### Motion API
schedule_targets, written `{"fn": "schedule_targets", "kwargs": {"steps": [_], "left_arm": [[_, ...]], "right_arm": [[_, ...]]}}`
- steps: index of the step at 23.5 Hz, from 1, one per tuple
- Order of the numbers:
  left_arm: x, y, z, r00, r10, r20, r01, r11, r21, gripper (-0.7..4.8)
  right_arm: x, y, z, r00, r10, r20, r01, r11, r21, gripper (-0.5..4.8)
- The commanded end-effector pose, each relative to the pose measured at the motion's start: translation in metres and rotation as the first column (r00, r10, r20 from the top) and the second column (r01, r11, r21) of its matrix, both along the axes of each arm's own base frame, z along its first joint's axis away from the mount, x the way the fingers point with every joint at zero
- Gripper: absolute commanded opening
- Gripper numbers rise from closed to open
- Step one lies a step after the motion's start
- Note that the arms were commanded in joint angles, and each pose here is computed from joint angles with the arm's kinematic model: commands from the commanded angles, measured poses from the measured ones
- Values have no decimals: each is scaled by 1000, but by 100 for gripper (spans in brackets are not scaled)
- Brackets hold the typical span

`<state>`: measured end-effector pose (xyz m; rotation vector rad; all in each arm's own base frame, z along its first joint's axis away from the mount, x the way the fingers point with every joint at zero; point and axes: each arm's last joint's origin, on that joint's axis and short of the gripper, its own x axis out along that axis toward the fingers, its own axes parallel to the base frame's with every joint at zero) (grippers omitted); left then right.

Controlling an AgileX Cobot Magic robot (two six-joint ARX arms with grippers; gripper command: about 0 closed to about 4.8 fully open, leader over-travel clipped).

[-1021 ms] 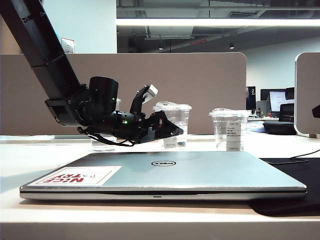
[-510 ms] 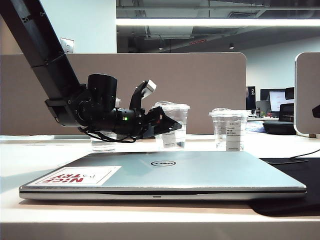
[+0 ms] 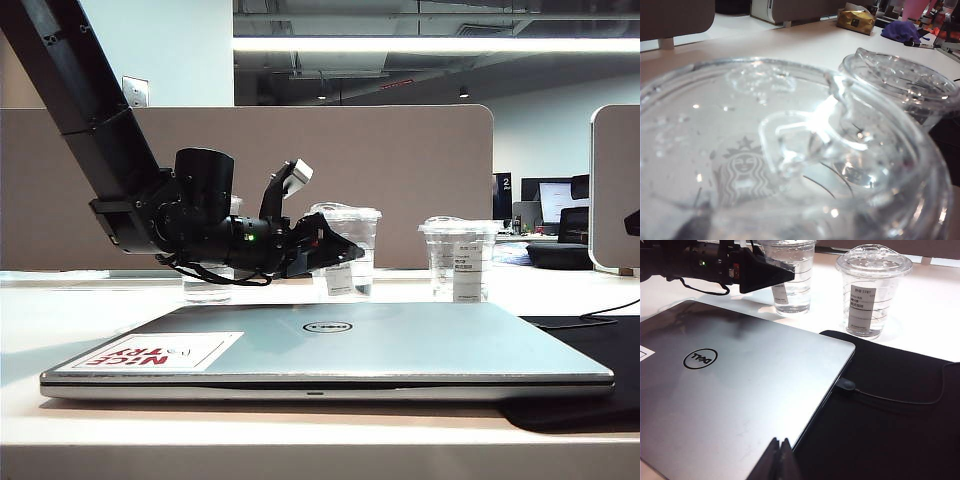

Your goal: Pick up the coffee cup on the middle and place it on the left side of the laptop.

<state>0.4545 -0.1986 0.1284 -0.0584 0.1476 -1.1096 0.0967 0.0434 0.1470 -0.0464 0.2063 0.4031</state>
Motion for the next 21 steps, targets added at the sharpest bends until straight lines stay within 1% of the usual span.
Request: {"fn": "schedule_targets", "kwargs": {"steps": [1,6,7,10,11,13,15,18,21], "left_arm": [[0,0,13,999,-23,40,25,999,-40,340],[0,6,36,996,-6,87,11,999,-53,340],[0,8,39,996,-3,88,7,999,-54,341],[2,23,57,998,19,67,-16,999,-44,342],[2,24,60,998,17,63,-15,999,-39,342],[0,30,67,999,-2,54,4,999,-34,341],[-5,32,72,997,-9,73,10,1000,-25,341],[-19,40,78,994,0,107,0,1000,1,342],[-35,48,81,994,5,114,-7,1000,17,342]], "right_arm": [[0,0,0,1000,1,12,-1,1000,8,-5],[0,0,1,1000,1,21,-2,1000,12,-5],[0,0,2,1000,2,25,-2,1000,13,-5],[-1,0,3,999,5,35,-6,1000,18,-5],[-1,1,2,999,9,34,-10,1000,17,-5],[-2,3,2,999,31,34,-32,999,17,-5],[-4,6,2,997,65,34,-66,998,17,-5],[-7,11,2,992,125,34,-126,992,17,-5],[-10,16,2,984,176,34,-177,984,17,-5]]}}
